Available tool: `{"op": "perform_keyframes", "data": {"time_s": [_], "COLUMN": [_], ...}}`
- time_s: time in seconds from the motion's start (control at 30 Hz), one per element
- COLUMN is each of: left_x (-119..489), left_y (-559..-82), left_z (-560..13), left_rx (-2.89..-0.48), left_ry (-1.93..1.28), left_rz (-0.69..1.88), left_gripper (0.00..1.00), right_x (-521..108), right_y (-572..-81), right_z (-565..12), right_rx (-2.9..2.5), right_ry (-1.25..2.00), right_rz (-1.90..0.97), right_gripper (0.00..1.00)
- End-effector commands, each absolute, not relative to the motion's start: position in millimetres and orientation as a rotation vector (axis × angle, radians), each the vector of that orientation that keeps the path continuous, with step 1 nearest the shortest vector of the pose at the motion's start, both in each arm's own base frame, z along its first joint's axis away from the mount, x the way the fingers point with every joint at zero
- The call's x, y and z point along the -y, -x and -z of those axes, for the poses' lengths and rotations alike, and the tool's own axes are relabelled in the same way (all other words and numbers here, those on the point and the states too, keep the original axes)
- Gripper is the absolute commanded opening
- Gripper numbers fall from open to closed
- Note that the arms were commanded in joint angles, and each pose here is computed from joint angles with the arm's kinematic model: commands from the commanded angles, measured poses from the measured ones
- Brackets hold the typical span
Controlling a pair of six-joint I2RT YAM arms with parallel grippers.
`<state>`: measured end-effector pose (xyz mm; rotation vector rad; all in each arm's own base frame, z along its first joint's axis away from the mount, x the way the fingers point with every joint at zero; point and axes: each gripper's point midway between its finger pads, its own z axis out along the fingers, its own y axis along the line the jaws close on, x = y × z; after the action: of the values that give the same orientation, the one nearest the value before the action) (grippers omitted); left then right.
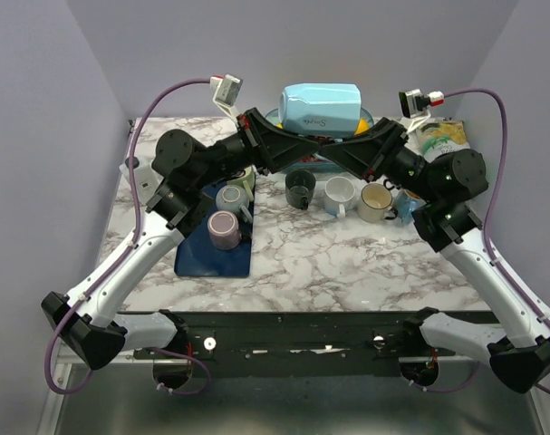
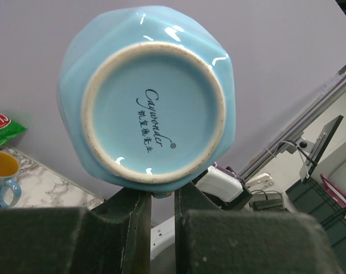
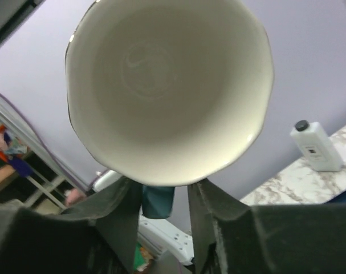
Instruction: Turn the mug right side up
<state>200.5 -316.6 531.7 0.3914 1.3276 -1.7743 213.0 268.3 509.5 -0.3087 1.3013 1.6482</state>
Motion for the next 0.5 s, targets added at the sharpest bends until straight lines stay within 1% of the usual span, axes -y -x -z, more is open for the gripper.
{"op": "perform_keyframes", "data": {"time_s": [0.0,0.07,0.1,0.27,0.3,0.33,0.37,0.4,0.47], "left_x": [308,308,308,305,304,304,305,305,306], "left_y": [-181,-182,-183,-194,-196,-201,-206,-210,-218], "left_z": [-558,-555,-555,-540,-537,-534,-523,-517,-498], "left_rx": [-1.184,-1.191,-1.192,-1.261,-1.269,-1.285,-1.346,-1.366,-1.449], "left_ry": [-0.445,-0.444,-0.438,-0.386,-0.39,-0.372,-0.352,-0.353,-0.327], "left_rz": [1.789,1.784,1.779,1.692,1.66,1.637,1.614,1.582,1.53], "left_gripper": [0.0,0.0,0.0,0.01,0.18,0.28,0.4,0.58,0.71], "right_x": [-256,-255,-254,-244,-241,-239,-234,-232,-222], "right_y": [-211,-213,-213,-218,-224,-224,-222,-227,-231], "right_z": [-524,-523,-523,-521,-515,-514,-520,-509,-506], "right_rx": [-1.214,-1.21,-1.209,-1.232,-1.264,-1.277,-1.268,-1.32,-1.343], "right_ry": [0.262,0.248,0.244,0.193,0.167,0.157,0.15,0.138,0.089], "right_rz": [-1.63,-1.615,-1.612,-1.528,-1.486,-1.464,-1.436,-1.388,-1.318], "right_gripper": [0.24,0.1,0.01,0.01,0.01,0.01,0.01,0.01,0.01]}}
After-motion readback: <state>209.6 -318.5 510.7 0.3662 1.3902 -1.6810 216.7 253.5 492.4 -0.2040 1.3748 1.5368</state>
